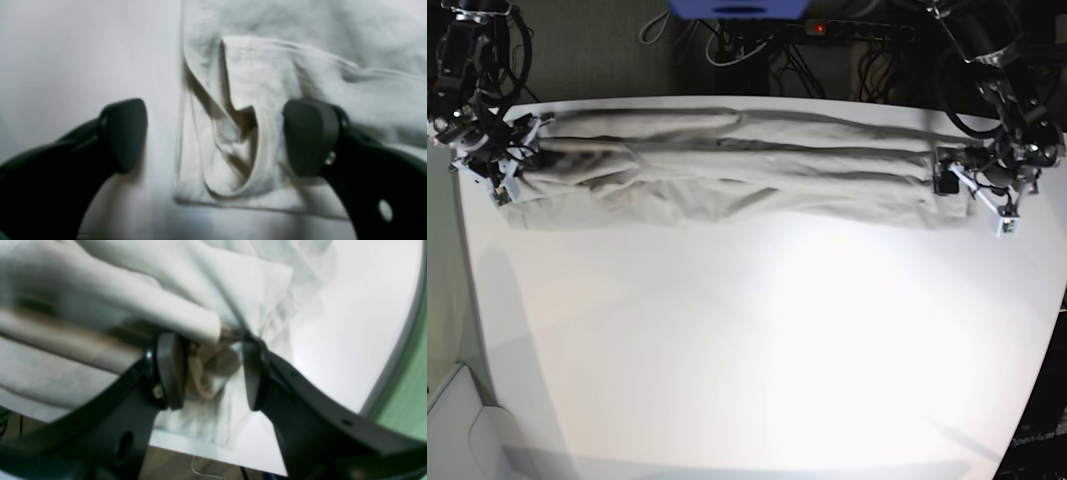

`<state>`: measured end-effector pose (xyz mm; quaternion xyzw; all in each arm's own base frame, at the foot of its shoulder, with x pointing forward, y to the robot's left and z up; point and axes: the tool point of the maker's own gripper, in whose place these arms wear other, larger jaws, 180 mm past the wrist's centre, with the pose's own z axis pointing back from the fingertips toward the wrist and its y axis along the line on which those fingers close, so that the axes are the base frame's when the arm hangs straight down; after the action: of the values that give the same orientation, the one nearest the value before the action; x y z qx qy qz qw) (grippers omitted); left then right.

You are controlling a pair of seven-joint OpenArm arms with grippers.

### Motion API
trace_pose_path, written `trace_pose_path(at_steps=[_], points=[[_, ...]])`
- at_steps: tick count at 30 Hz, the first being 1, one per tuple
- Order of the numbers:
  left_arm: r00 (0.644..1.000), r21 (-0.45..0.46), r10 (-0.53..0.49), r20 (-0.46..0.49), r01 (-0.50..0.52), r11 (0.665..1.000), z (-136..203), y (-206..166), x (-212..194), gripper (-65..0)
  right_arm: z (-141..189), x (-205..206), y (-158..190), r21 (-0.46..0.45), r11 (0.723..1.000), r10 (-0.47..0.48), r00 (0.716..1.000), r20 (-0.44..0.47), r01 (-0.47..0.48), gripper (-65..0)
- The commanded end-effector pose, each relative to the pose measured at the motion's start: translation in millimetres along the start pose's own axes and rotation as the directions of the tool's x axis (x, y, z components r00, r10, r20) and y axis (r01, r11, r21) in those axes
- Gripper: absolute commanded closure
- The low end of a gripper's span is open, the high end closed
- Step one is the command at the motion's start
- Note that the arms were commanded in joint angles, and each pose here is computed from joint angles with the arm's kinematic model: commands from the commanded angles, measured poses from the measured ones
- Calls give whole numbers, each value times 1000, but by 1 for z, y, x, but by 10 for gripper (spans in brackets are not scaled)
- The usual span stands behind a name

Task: Layout the t-shirt on the table in an organized manner, then fold the t-shirt properly
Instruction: 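Carry the strip end with the left gripper toward the strip's middle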

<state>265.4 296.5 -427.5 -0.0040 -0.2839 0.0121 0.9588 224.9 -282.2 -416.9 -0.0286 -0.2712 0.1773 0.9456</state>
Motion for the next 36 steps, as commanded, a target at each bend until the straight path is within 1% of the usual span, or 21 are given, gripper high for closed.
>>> trace_pose_path(at_steps=[1,2,4,6,8,10,11,13,15,18,20,22,23,26,27,28,31,33,36], points=[[1000,9,-17,0,17,1000,-1,3,2,-644,4,8,-5,-8,1000,23,1000,19,-23,-287],[1000,4,-13,0,13,1000,-2,2,0,-637,4,8,-5,-8,1000,23,1000,19,-23,-287],[1000,1,-10,2,10,1000,-4,2,-2,-588,4,8,-5,-8,1000,23,1000,19,-23,-287],[1000,1,-10,5,10,1000,-4,2,-1,-482,4,8,-4,-7,1000,24,1000,19,-24,-287],[1000,3,-10,9,10,1000,-3,2,0,-357,4,8,-4,-7,1000,24,1000,19,-24,-287],[1000,8,-11,14,11,1000,-3,5,2,-216,4,9,-5,-7,1000,24,999,20,-24,-287],[1000,10,-12,15,12,1000,-2,6,3,-161,4,9,-5,-7,1000,24,999,22,-24,-287],[1000,11,-15,16,14,1000,-2,6,4,-64,4,9,-5,-7,1000,24,999,22,-24,-287],[999,15,-20,25,19,1000,-1,7,8,-5,3,8,-5,-6,1000,22,1000,21,-22,-287],[997,32,-37,72,34,999,6,8,27,-2,3,13,-6,-10,1000,21,999,30,-21,-287],[991,55,-62,117,56,997,17,7,44,-1,2,13,-7,-10,1000,21,999,28,-21,-287],[978,85,-101,184,87,993,34,4,66,-1,2,14,-7,-10,1000,21,999,30,-21,-287],[968,86,-119,221,103,991,41,-6,77,-1,2,15,-8,-11,1000,21,999,31,-21,-287],[942,103,-171,289,147,984,59,-25,97,-1,2,15,-8,-11,1000,21,999,31,-21,-287],[936,117,-196,292,169,979,63,-32,101,-1,2,15,-8,-11,1000,21,999,31,-21,-287],[935,131,-223,274,194,972,65,-38,101,-1,2,15,-8,-11,1000,21,999,31,-21,-287],[930,127,-283,234,259,957,66,-69,100,-1,2,15,-8,-11,1000,21,999,31,-21,-287],[924,102,-311,223,295,950,65,-95,98,-1,2,15,-8,-11,1000,21,999,31,-21,-287],[921,26,-315,228,317,948,60,-141,91,-1,2,15,-8,-11,1000,21,999,31,-21,-287]])
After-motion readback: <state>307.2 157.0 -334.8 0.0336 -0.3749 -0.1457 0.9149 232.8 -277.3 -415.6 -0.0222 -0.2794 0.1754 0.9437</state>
